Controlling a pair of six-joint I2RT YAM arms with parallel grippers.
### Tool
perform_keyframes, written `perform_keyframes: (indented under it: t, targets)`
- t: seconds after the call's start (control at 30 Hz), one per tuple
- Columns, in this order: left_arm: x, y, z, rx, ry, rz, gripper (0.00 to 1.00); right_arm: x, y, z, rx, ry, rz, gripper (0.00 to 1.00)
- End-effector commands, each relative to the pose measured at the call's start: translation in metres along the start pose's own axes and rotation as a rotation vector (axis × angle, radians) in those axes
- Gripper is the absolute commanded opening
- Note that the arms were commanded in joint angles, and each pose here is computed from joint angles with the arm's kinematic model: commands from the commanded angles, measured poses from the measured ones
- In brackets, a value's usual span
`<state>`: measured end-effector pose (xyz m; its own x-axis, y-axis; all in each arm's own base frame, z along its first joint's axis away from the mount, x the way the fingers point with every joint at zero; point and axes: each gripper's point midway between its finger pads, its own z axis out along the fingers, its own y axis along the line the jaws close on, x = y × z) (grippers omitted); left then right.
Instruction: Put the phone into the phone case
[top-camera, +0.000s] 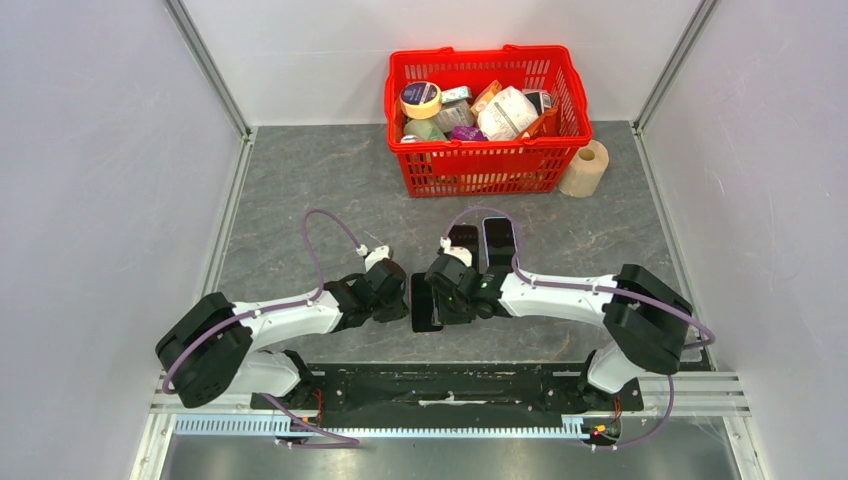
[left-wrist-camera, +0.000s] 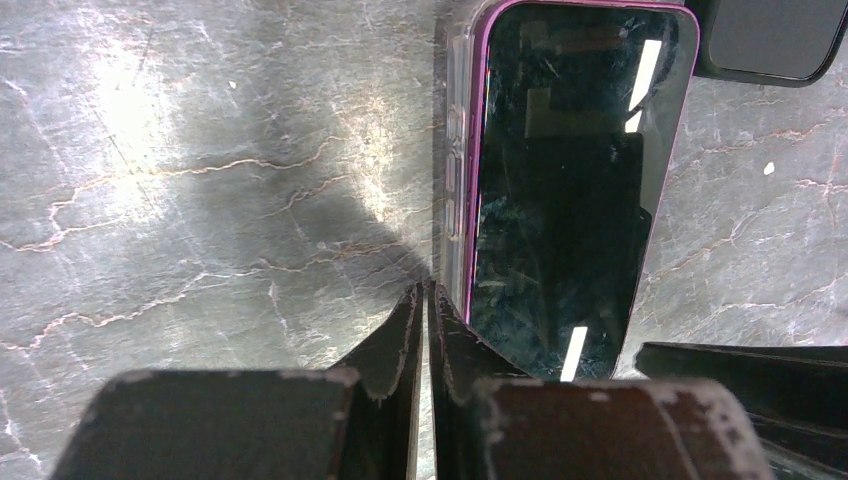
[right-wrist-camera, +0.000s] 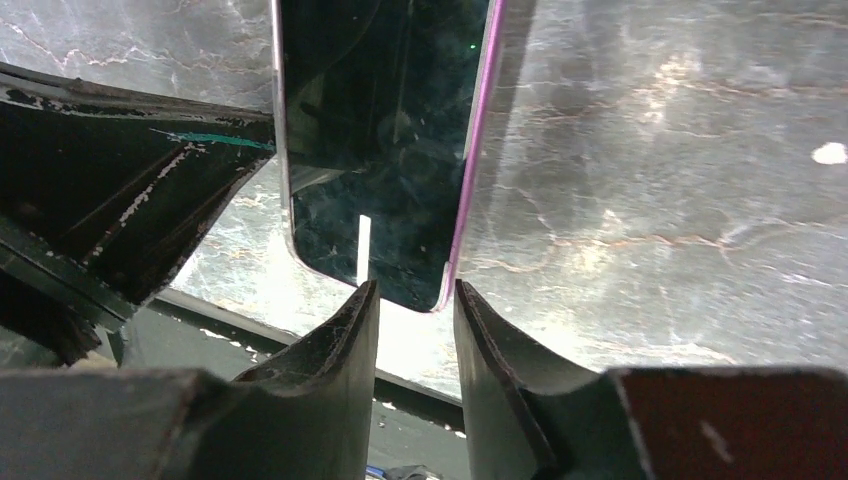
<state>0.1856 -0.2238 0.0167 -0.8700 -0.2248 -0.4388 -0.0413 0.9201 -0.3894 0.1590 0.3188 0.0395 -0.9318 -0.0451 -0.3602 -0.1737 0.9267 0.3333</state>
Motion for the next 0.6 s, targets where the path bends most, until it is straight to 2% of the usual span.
perform_keyframes:
  t: [0.0,0.27,0.4,0.57]
  targets:
    - [-0.001,-0.002,0.0,0.006,-0.017,-0.026,0.1,-0.011,-0.013,-0.016,0.04,-0.08,0.011,0.41]
    - [0.0,-0.002,0.001,0.005,-0.014,-0.026,0.1,-0.006,-0.01,0.0,0.051,-0.044,0.006,0.39]
    - [0.001,-0.002,0.001,0.005,-0.012,-0.026,0.1,-0.005,-0.008,0.006,0.053,-0.031,0.002,0.34]
    - [0.002,-0.003,0.002,0.011,-0.007,-0.024,0.09,-0.004,-0.004,0.009,0.044,-0.019,0.0,0.22]
